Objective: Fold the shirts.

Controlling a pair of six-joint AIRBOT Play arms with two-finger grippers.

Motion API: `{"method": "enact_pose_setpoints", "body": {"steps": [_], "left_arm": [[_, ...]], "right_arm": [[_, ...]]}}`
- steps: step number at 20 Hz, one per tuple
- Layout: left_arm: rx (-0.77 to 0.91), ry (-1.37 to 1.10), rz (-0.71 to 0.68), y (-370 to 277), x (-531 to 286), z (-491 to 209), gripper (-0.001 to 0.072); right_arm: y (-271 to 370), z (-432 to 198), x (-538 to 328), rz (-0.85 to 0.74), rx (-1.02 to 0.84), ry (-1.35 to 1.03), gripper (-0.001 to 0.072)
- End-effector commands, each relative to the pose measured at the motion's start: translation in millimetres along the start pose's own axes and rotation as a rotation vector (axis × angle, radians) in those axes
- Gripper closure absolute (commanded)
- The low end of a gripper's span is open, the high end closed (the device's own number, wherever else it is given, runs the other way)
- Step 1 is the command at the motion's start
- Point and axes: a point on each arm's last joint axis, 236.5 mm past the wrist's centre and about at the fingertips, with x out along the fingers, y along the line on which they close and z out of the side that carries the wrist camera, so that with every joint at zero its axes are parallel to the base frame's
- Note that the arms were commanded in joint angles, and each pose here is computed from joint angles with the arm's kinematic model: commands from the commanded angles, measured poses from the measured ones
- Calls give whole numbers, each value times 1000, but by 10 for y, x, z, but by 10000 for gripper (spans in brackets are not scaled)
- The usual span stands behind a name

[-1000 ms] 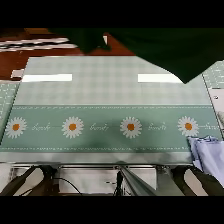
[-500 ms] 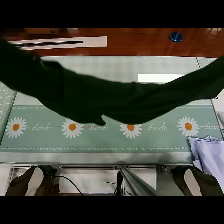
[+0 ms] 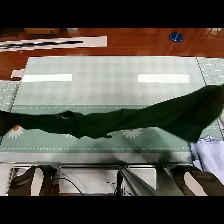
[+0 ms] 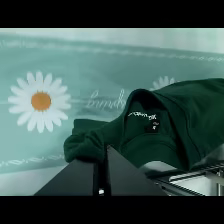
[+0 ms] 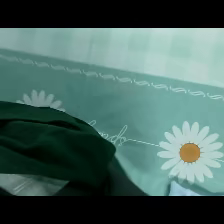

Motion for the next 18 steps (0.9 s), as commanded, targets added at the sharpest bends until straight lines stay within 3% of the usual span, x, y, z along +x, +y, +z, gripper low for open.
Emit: {"method": "enact_pose_setpoints", "body": {"steps": [1, 4, 8, 16, 17, 18], "left_arm": [[-178, 28, -42, 408, 719, -228, 684], [-279, -95, -77, 636, 1094, -48, 684], [-352, -247, -19, 1034, 1306, 227, 684], [-397, 14, -18, 1196, 1969, -136, 684], [-384, 44, -18, 1193, 2048, -191, 683], [-384, 68, -16, 1197, 2115, -233, 684]], "right_arm": [[-122, 377, 898, -15, -55, 60, 685], [-269, 904, 1654, -8, -30, -31, 685], [-325, 1242, 2348, 44, 61, -112, 684], [-277, 1194, 2905, 121, 169, -73, 681], [-280, 1215, 2893, 120, 171, -81, 651], [-281, 1231, 2865, 119, 169, -87, 536]]}}
